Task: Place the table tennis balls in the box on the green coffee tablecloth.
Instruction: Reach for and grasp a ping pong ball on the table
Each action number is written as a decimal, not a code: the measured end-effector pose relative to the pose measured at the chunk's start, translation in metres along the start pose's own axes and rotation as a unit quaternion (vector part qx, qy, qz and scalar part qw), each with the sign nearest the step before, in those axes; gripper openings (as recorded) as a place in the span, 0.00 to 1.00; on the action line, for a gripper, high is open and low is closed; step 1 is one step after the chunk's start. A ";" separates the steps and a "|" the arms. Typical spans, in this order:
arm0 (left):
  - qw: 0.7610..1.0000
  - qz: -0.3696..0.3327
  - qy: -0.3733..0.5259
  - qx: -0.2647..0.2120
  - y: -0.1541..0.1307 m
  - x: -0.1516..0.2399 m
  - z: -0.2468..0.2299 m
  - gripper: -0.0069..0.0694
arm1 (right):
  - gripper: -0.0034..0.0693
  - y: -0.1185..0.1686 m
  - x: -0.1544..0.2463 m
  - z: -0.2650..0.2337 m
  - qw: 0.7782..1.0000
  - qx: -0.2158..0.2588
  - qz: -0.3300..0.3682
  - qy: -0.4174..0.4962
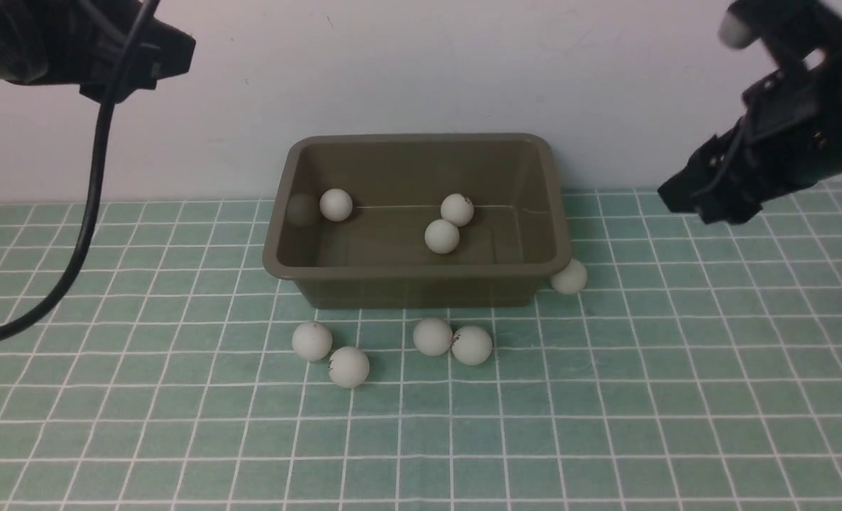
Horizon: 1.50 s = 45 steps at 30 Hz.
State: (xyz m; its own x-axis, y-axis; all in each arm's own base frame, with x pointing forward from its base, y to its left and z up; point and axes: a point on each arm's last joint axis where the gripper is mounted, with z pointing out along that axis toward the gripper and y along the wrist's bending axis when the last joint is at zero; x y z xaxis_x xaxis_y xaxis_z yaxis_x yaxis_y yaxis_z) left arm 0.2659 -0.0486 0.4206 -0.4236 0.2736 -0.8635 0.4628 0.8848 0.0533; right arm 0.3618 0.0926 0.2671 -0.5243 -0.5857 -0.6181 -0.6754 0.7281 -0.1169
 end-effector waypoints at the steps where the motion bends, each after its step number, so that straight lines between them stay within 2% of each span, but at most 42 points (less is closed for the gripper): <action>1: 1.000 0.000 0.001 0.001 0.000 0.000 0.000 0.61 | 0.61 -0.003 0.001 0.005 1.000 -0.007 0.004 -0.002; 7: 1.000 0.000 0.003 0.002 0.000 0.000 0.000 0.61 | 0.61 -0.026 0.011 0.033 0.997 -0.053 0.044 -0.016; 10: 1.000 0.000 0.003 0.002 0.000 0.000 0.000 0.61 | 0.61 -0.058 0.022 0.048 0.988 -0.111 0.094 -0.046; 12: 1.000 0.000 0.003 0.002 0.000 0.000 0.000 0.61 | 0.61 -0.068 0.024 0.050 0.983 -0.130 0.110 -0.060; 17: 1.000 0.000 0.003 0.002 0.000 0.001 0.000 0.61 | 0.63 -0.082 0.027 0.056 0.977 -0.165 0.121 -0.068; 23: 1.000 0.000 0.003 0.002 0.000 0.001 0.000 0.61 | 0.68 -0.083 0.031 0.073 0.969 -0.212 0.119 -0.056; 32: 1.000 0.000 0.003 0.002 0.000 0.001 0.000 0.61 | 0.70 -0.082 0.037 0.084 0.968 -0.221 0.110 -0.047; 41: 1.000 0.000 0.003 0.002 0.000 0.001 0.000 0.61 | 0.70 -0.074 0.039 0.089 0.976 -0.213 0.047 -0.012; 45: 1.000 0.000 0.003 0.002 0.000 0.001 0.000 0.61 | 0.70 -0.074 0.038 0.090 0.976 -0.212 0.043 -0.012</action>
State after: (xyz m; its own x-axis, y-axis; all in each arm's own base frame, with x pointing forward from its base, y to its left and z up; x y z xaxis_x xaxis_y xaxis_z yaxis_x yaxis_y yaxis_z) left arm 0.2655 -0.0488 0.4201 -0.4280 0.2757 -0.8607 0.4659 0.8834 0.0513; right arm 0.4381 0.0489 0.1823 -0.5794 -0.5163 -0.6306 -0.7860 0.5588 0.2646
